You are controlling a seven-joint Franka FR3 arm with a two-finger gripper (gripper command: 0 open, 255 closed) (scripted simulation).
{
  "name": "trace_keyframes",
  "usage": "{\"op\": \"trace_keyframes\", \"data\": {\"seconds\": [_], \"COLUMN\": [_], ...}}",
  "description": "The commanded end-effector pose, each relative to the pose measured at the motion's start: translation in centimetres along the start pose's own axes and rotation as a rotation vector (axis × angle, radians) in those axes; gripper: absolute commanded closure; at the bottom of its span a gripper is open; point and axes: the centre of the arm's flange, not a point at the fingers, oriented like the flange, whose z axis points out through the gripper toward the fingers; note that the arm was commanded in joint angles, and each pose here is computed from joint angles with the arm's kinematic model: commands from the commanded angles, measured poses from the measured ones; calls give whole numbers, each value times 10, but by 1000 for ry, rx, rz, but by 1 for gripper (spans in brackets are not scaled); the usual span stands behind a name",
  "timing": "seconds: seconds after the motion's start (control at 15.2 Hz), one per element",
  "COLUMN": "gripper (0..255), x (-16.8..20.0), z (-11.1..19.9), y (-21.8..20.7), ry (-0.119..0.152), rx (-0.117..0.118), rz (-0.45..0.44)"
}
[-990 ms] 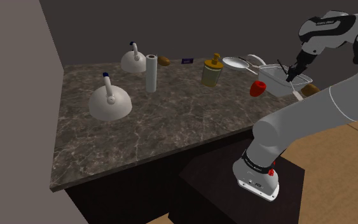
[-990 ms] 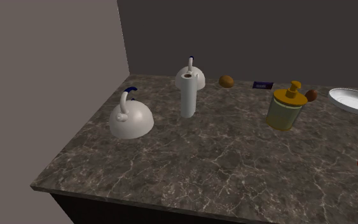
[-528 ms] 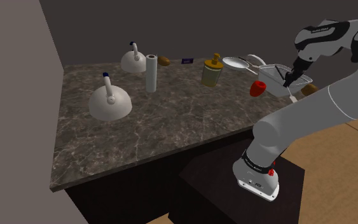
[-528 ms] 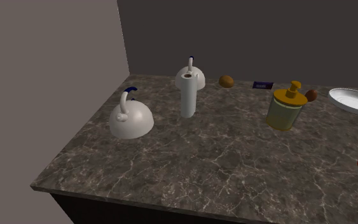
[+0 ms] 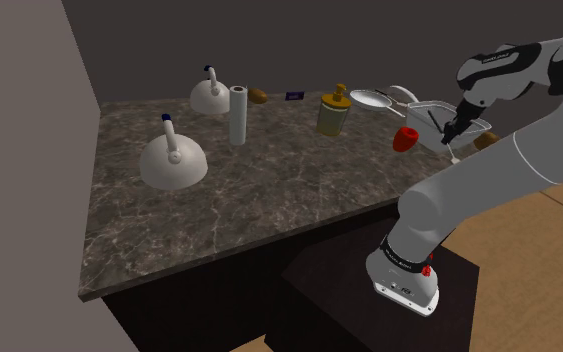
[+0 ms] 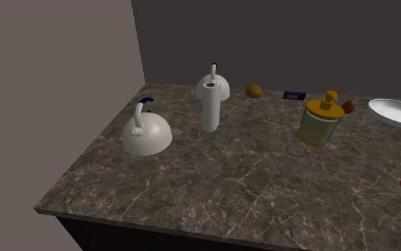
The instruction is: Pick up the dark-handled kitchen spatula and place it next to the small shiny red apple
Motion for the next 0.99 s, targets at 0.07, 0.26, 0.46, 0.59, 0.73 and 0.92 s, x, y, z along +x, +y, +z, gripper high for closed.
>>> {"op": "trace_keyframes", "data": {"seconds": [0.07,0.26,0.46,0.59,0.73,0.92], "gripper": [255,255,255,255,255,255], "x": [-1,-2,-3,-4,-5,-6], "z": [24,40,56,67,77,88], "y": [-2,-2,-2,-2,-2,-2], "ry": [-10,-10,-10,-10,-10,-10], "rx": [4,4,4,4,4,4], "rz": [-2,-2,-2,-2,-2,-2]}}
